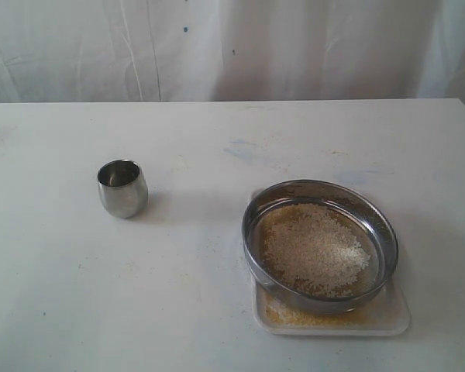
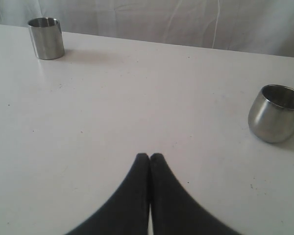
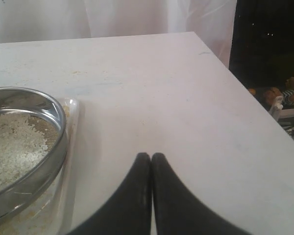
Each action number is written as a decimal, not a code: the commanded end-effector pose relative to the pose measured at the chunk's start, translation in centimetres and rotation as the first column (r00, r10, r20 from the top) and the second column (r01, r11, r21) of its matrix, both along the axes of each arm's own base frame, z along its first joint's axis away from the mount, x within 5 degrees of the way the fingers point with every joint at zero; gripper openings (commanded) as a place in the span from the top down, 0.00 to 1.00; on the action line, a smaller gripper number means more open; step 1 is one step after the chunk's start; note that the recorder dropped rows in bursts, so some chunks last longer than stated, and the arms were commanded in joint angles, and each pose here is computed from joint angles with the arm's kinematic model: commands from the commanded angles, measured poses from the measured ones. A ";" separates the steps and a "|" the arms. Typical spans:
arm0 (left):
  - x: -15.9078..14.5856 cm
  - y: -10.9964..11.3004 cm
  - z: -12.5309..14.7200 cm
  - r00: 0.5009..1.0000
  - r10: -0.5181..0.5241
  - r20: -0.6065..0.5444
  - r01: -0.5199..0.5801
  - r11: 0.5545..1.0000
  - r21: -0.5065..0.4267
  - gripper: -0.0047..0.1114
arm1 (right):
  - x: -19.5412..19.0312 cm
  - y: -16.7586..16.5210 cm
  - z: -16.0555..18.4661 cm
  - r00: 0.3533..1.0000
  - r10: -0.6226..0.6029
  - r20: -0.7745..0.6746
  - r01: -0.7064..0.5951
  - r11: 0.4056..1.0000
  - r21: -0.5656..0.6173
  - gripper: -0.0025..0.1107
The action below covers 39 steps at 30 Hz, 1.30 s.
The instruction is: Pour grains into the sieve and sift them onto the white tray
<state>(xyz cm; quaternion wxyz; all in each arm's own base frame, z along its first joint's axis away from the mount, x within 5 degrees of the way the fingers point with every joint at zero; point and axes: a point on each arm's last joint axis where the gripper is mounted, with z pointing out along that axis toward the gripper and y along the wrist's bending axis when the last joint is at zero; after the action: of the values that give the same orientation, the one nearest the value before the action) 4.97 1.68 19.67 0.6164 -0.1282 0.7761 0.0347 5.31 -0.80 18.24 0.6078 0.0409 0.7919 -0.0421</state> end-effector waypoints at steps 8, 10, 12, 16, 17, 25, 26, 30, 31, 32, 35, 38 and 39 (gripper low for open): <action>0.1 -1.8 -1.5 0.957 -0.265 -0.120 0.279 0.952 0.125 0.96 | 0.0 0.0 -0.1 1.000 -0.006 0.000 0.006 1.000 0.001 0.98; 0.0 -2.0 -1.8 0.933 -0.313 -0.179 0.349 0.907 0.234 0.96 | 0.0 0.0 -0.1 1.000 -0.006 0.000 0.006 1.000 0.001 0.98; -0.2 -2.2 -2.2 0.919 -0.327 -0.220 0.369 0.910 0.189 0.96 | 0.0 0.0 -0.1 1.000 -0.006 0.000 0.006 1.000 0.001 0.98; -0.3 -2.1 -4.0 0.898 -0.322 -0.299 0.377 0.914 0.148 0.96 | 0.0 0.0 -0.1 1.000 -0.006 0.000 0.006 1.000 0.001 0.98; -0.3 -2.1 -4.1 0.901 -0.322 -0.292 0.375 0.915 0.148 0.96 | 0.0 0.0 -0.1 1.000 -0.006 0.000 0.006 1.000 0.001 0.98; -0.3 -2.1 -4.0 0.907 -0.317 -0.277 0.362 0.923 0.128 0.96 | 0.0 0.0 -0.1 1.000 -0.006 0.000 0.006 1.000 0.001 0.98; -0.3 -2.1 -4.0 0.907 -0.317 -0.277 0.362 0.923 0.128 0.96 | 0.0 0.0 -0.1 1.000 -0.006 0.000 0.006 1.000 0.001 0.98; -0.3 -2.1 -4.0 0.907 -0.317 -0.277 0.362 0.923 0.128 0.96 | 0.0 0.0 -0.1 1.000 -0.006 0.000 0.006 1.000 0.001 0.98; -0.3 -2.1 -4.0 0.907 -0.317 -0.277 0.362 0.923 0.128 0.96 | 0.0 0.0 -0.1 1.000 -0.006 0.000 0.006 1.000 0.001 0.98; -0.3 -2.1 -4.0 0.907 -0.317 -0.277 0.362 0.923 0.128 0.96 | 0.0 0.0 -0.1 1.000 -0.006 0.000 0.006 1.000 0.001 0.98; -0.3 -2.1 -4.0 0.907 -0.317 -0.277 0.362 0.923 0.128 0.96 | 0.0 0.0 -0.1 1.000 -0.006 0.000 0.006 1.000 0.001 0.98; -0.3 -2.1 -4.0 0.907 -0.317 -0.277 0.362 0.923 0.128 0.96 | 0.0 0.0 -0.1 1.000 -0.006 0.000 0.006 1.000 0.001 0.98; -0.3 -2.1 -4.0 0.907 -0.317 -0.277 0.362 0.923 0.128 0.96 | 0.0 0.0 -0.1 1.000 -0.006 0.000 0.006 1.000 0.001 0.98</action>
<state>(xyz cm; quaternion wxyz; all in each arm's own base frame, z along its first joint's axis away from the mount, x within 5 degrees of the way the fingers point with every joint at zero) 4.77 -0.36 16.04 0.5240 0.0754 0.8481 0.0211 5.29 -0.81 18.17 0.6045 0.0421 0.7944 -0.0418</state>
